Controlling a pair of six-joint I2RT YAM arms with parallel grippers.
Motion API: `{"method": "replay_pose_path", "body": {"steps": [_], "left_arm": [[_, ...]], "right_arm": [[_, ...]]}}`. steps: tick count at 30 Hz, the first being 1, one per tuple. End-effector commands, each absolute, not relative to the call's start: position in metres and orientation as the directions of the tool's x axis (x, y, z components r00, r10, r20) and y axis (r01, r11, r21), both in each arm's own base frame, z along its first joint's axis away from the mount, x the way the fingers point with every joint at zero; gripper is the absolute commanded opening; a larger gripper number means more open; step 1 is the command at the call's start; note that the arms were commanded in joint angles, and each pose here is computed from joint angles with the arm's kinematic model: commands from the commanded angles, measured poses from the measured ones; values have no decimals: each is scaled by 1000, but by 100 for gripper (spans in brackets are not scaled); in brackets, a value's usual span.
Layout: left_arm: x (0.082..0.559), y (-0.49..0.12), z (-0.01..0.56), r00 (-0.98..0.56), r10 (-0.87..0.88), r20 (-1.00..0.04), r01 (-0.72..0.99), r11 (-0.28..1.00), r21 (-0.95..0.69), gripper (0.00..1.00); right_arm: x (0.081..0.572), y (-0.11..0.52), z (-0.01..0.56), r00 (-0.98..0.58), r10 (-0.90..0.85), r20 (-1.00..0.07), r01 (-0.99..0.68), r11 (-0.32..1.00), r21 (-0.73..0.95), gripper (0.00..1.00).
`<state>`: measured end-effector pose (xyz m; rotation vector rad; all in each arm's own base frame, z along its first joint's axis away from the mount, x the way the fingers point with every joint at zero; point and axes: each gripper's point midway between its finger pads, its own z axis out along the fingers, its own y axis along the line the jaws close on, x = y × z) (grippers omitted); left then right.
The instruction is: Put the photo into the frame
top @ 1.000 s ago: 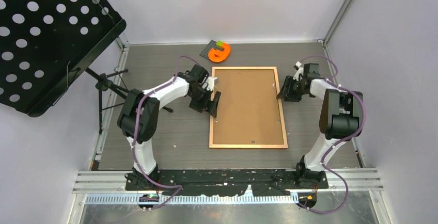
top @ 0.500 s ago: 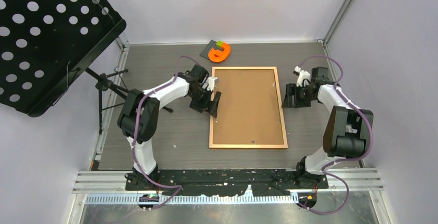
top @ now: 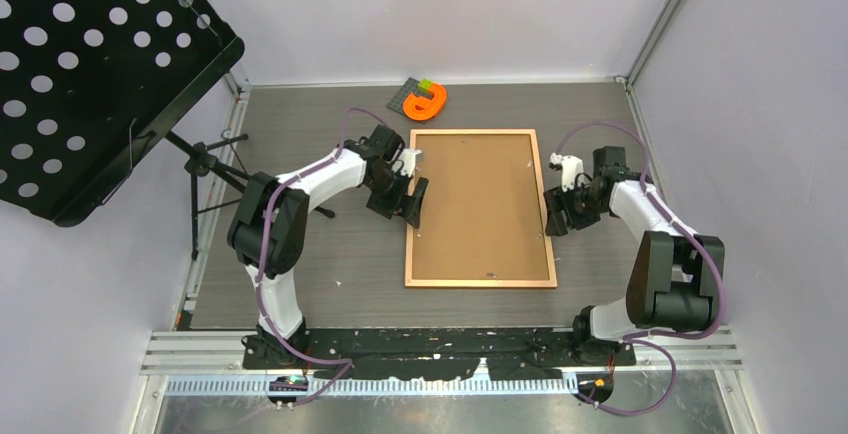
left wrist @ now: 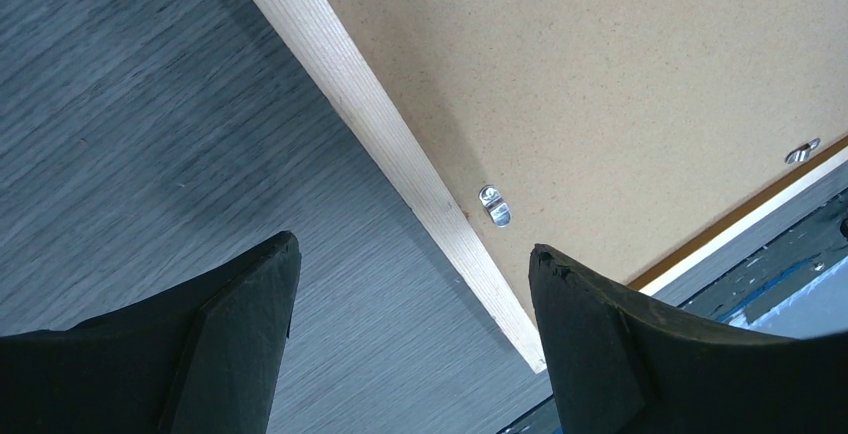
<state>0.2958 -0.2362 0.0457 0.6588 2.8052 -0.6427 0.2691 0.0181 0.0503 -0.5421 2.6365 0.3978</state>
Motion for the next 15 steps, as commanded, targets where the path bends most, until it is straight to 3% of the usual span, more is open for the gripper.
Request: {"method": "replay_pose_path", "body": {"steps": [1, 15], "left_arm": [[309, -238, 68, -853, 390, -347, 503, 793, -344, 84], [311, -235, 69, -852, 391, -349, 503, 796, -336, 84]], "right_arm": [[267, 20, 45, -808, -381, -450, -486, 862, 144, 66], [274, 21, 33, -807, -401, -433, -487, 867, 104, 65]]}}
